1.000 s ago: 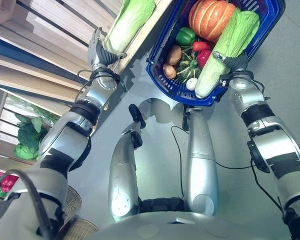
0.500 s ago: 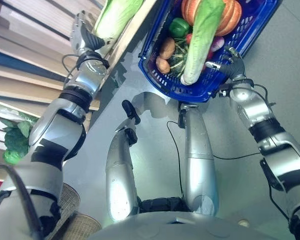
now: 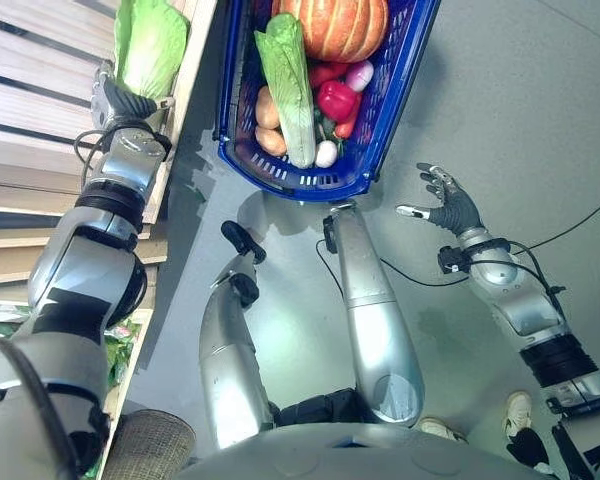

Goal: Pick up fruits and vegetables into the basket

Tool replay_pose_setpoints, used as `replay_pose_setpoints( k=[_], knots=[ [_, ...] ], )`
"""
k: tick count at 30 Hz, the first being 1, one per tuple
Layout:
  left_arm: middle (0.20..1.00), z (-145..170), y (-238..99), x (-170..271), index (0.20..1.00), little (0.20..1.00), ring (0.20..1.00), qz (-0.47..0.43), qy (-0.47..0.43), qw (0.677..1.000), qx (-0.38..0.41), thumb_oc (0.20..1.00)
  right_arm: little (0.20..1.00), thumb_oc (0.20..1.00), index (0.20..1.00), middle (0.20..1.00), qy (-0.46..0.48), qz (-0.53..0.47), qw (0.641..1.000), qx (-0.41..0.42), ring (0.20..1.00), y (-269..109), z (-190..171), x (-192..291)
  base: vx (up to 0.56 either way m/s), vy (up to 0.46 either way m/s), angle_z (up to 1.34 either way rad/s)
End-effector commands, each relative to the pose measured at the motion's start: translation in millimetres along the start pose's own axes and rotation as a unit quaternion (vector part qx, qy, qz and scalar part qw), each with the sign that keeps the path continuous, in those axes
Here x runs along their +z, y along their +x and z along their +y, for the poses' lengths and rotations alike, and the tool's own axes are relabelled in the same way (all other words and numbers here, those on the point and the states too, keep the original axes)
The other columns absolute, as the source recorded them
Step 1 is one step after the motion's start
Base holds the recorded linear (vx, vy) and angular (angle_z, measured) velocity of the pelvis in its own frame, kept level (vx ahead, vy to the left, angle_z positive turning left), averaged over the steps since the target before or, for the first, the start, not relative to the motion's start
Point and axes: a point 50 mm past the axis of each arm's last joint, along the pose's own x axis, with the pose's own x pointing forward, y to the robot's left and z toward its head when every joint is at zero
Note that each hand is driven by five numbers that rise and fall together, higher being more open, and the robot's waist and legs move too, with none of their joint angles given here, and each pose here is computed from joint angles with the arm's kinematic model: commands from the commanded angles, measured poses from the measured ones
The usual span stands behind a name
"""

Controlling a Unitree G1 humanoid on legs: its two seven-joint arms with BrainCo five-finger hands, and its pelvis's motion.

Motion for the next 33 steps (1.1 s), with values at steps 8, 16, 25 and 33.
replay_pose_setpoints(
  k=[8, 16, 25, 33],
  knots=[
    [1.000, -12.2, -9.2, -84.8, 1.000, 1.000, 1.000, 0.178, -0.004, 0.967, -0.185, 1.000, 1.000, 1.000, 1.000, 1.000, 0.068, 0.034, 0.997, -0.002, 1.000, -5.8, -0.1, -8.7, 0.01, 0.029, -0.08],
    [1.000, -21.8, -17.4, -99.3, 1.000, 1.000, 1.000, 0.228, 0.004, 0.950, -0.213, 1.000, 1.000, 1.000, 1.000, 1.000, 0.076, 0.044, 0.996, -0.009, 1.000, -4.0, -1.5, -12.0, 0.00, 0.003, 0.00],
    [0.200, -44.8, -27.0, -102.6, 0.200, 0.200, 0.200, 0.209, 0.017, 0.944, -0.253, 0.200, 1.000, 1.000, 1.000, 1.000, 0.085, 0.025, 0.996, -0.002, 1.000, -1.1, 4.9, -6.8, 0.00, 0.000, 0.00],
    [0.200, -58.8, -30.6, -87.4, 0.200, 0.200, 0.200, 0.128, -0.039, 0.968, -0.211, 0.200, 1.000, 1.000, 1.000, 1.000, 0.090, -0.052, 0.995, -0.012, 1.000, -3.4, 4.9, 17.7, 0.00, 0.002, 0.01]
  ],
)
